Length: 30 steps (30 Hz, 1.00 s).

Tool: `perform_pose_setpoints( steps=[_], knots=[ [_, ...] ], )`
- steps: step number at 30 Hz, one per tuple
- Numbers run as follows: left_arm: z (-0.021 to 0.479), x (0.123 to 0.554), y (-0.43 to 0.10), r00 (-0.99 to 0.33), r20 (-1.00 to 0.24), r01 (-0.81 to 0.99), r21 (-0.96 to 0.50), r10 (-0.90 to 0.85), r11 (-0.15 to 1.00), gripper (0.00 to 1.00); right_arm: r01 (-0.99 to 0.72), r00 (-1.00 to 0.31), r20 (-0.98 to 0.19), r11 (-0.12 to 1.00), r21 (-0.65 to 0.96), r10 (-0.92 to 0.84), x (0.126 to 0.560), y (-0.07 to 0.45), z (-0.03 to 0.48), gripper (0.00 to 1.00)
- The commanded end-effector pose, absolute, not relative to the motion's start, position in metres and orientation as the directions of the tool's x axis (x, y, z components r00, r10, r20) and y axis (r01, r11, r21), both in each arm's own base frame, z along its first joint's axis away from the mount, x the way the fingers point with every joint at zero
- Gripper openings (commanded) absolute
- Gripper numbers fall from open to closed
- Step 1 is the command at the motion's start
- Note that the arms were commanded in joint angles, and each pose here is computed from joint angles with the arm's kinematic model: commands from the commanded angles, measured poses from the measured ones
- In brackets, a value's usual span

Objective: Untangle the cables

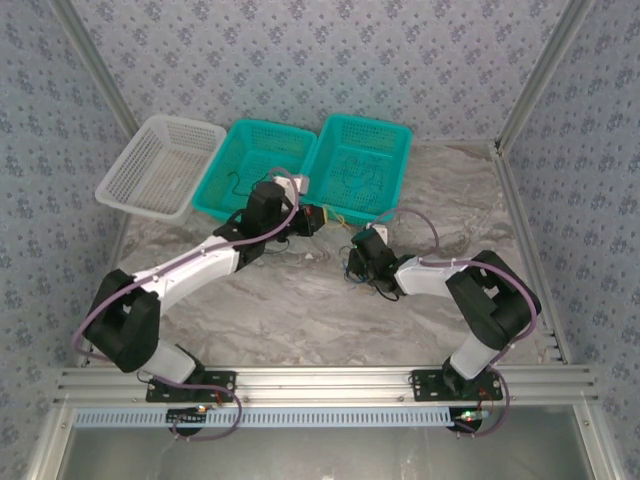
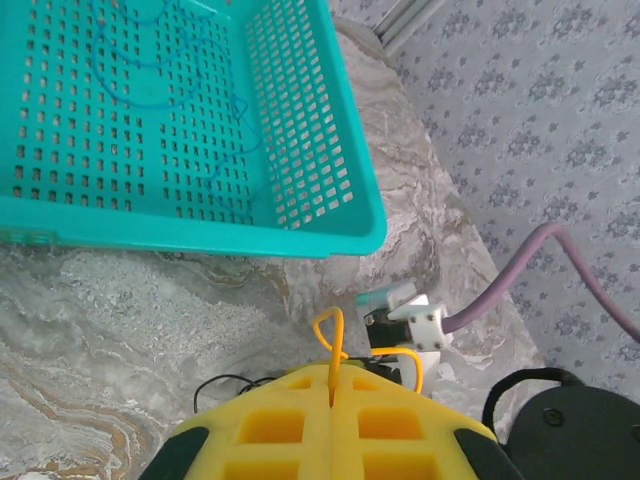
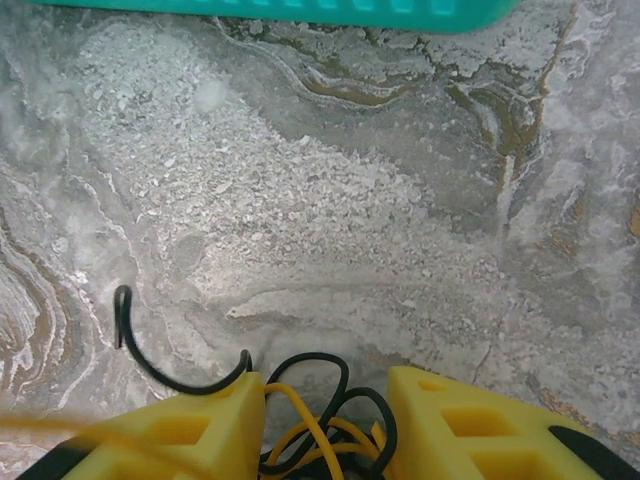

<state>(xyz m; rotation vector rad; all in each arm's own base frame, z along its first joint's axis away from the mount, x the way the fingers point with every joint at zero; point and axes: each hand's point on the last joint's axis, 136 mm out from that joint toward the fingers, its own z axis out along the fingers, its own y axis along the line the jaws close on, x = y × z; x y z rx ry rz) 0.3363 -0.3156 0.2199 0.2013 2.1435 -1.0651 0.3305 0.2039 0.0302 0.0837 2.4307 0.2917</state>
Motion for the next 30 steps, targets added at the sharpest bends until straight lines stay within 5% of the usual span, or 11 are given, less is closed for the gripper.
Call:
perform_pose_setpoints(
  steps=[1,30],
  knots=[
    [0.239,0.337,-0.302,-0.687,-0.693,0.426,-0.627,-0.218,0.652,0.00,0.033,-0.793,-0.596,0.985,0.169,0.129,0.325,0.190,0.019,0.39],
    [0.281,0.346,-0.185,-0.528,-0.782,0.170,-0.480,-0.332,0.861,0.00,0.092,-0.799,-0.594,0.995,0.038,0.096,0.313,0.152,0.021,0.41]
  ],
)
